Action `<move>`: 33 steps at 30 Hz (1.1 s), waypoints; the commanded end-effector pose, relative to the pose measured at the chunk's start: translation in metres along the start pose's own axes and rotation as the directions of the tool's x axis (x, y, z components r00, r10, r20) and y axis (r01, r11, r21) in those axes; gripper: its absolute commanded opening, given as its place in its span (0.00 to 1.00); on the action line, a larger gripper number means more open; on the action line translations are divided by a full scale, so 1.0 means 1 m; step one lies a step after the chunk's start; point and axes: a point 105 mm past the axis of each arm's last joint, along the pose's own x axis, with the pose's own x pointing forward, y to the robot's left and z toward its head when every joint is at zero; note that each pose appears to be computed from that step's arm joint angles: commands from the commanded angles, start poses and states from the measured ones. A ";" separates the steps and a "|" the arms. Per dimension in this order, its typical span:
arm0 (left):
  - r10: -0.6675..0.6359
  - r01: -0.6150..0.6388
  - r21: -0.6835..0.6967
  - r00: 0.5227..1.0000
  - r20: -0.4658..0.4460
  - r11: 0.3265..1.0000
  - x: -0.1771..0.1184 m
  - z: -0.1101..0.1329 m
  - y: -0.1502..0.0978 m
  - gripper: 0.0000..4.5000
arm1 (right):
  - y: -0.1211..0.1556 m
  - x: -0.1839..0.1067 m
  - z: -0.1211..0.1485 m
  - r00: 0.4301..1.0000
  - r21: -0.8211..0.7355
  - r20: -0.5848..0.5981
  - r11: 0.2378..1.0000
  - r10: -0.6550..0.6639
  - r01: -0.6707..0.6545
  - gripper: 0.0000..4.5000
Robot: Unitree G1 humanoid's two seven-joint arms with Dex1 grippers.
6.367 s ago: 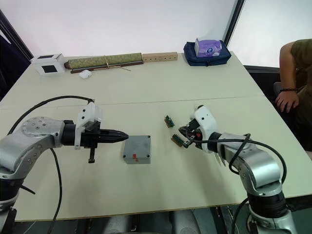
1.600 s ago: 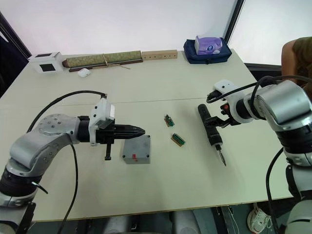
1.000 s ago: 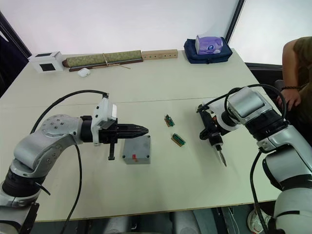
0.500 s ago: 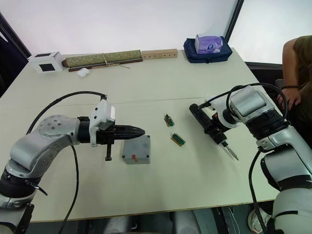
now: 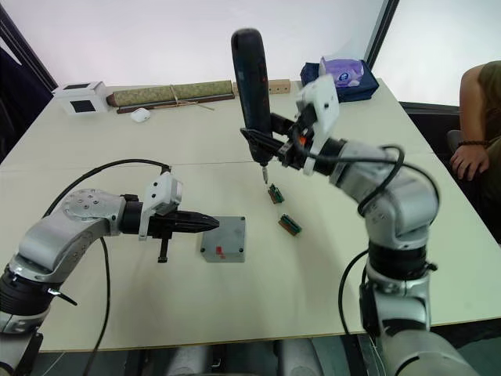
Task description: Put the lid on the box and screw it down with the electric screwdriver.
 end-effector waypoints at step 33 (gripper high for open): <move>-0.036 0.037 0.007 0.996 -0.076 0.999 0.021 -0.025 0.001 0.00 | 0.051 0.002 -0.024 0.986 0.007 0.120 0.993 0.115 -0.116 0.34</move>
